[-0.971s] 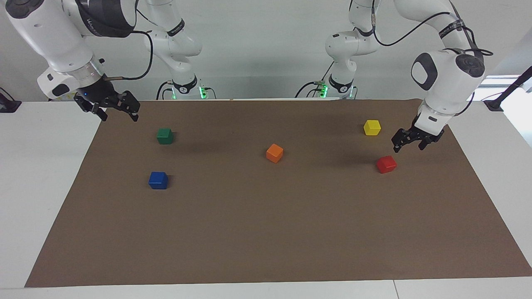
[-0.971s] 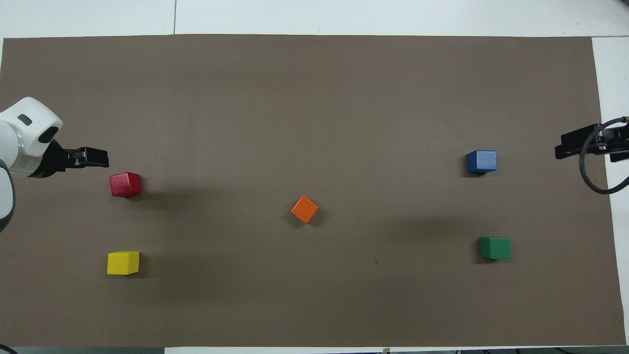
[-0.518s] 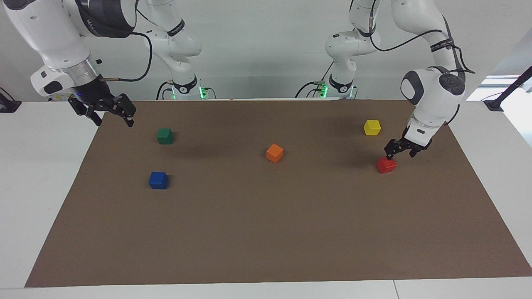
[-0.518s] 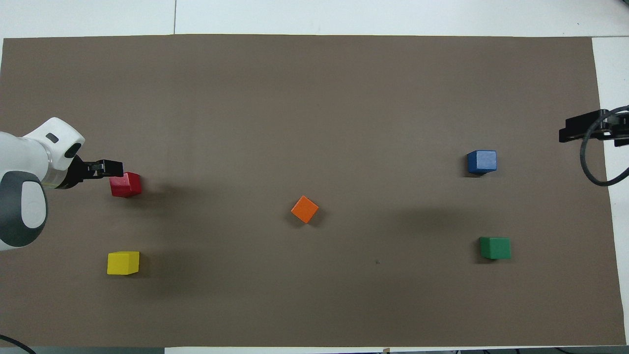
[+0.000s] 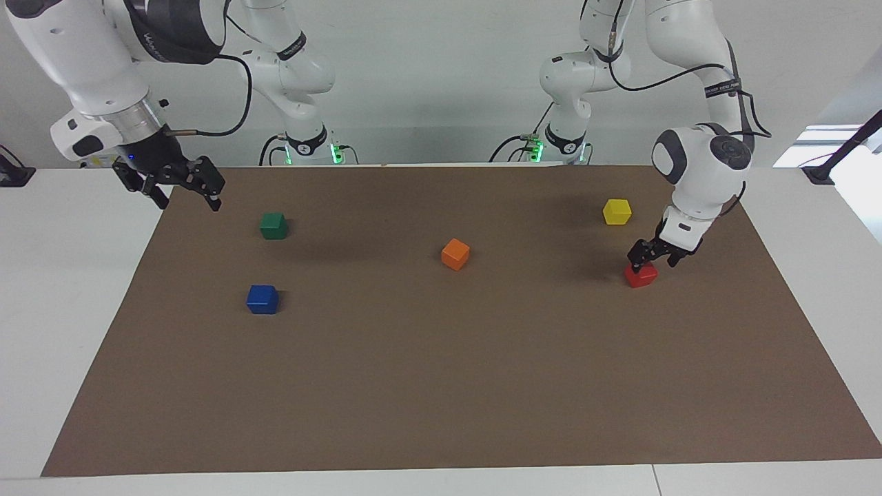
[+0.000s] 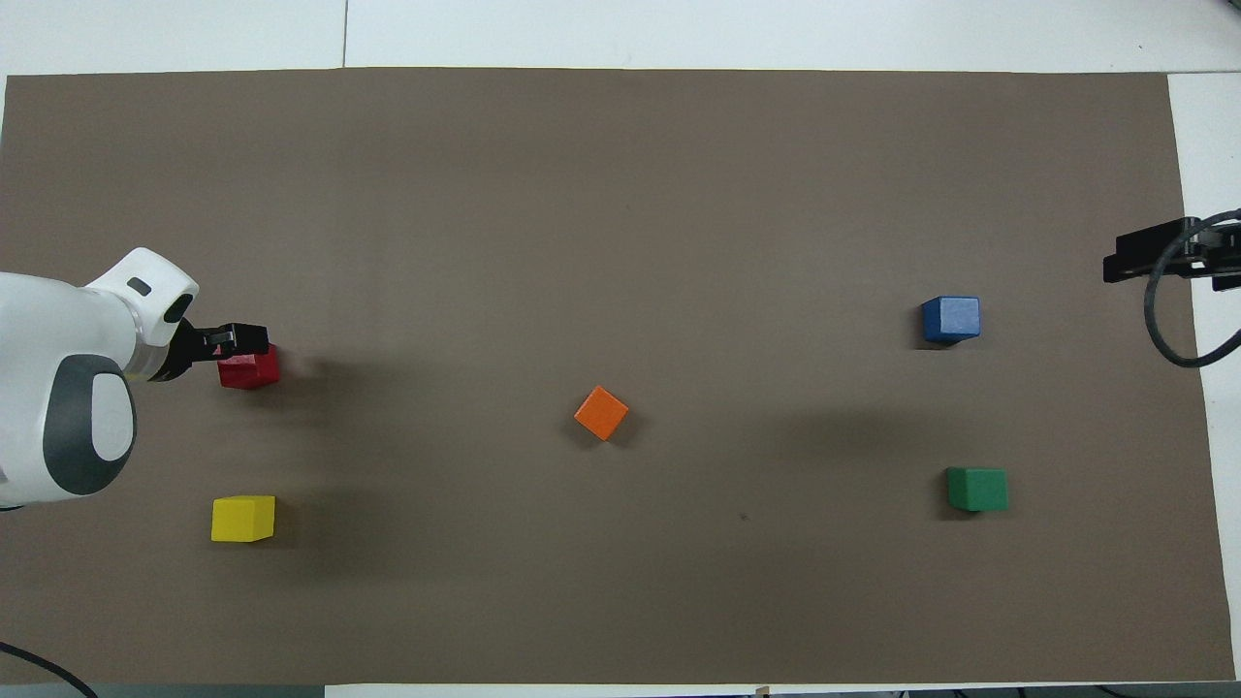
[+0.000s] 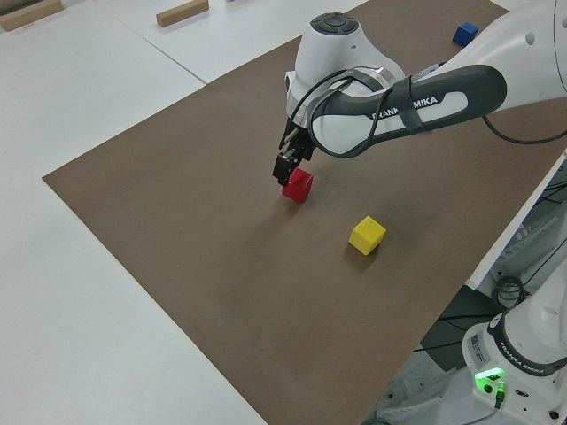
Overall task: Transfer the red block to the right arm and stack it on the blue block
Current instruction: 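Reach the left gripper down to the red cube and close on it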
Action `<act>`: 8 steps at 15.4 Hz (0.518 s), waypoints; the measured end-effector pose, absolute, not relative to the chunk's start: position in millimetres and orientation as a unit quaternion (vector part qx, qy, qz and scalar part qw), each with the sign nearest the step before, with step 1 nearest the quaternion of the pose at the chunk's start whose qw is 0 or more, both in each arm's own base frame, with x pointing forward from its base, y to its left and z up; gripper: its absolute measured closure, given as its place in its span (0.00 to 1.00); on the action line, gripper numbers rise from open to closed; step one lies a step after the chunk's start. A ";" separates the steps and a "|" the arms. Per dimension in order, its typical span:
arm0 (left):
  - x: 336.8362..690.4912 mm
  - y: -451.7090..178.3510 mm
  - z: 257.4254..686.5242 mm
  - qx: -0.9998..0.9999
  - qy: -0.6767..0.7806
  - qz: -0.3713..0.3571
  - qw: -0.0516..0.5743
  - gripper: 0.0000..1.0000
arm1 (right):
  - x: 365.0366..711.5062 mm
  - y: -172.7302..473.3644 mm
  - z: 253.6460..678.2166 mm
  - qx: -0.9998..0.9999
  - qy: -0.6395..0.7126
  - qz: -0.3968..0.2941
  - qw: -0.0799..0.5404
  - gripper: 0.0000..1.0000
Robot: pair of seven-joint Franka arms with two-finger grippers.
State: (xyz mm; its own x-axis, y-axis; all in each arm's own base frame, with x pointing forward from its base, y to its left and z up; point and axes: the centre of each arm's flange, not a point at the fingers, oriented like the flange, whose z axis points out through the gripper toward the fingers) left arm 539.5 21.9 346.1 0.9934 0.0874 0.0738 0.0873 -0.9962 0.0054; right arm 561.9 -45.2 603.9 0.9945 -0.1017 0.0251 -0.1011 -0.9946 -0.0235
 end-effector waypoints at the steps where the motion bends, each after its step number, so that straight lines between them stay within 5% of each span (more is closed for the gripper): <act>1: 537.9 20.3 342.8 0.998 0.043 0.039 0.001 0.00 | 561.7 -45.0 602.8 -0.999 0.051 -0.012 0.011 0.00; 8: 536.2 18.8 310.5 0.998 0.043 0.034 0.002 0.00 | 557.3 -43.6 589.6 -0.999 0.044 0.003 0.011 0.00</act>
State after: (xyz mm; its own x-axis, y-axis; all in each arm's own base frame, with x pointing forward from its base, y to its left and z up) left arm 536.2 18.8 310.5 0.9940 0.0862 0.0680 0.0858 -0.9963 0.0079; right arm 557.3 -43.6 589.6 0.9961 -0.0881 -0.0078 -0.0883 -0.9958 -0.0226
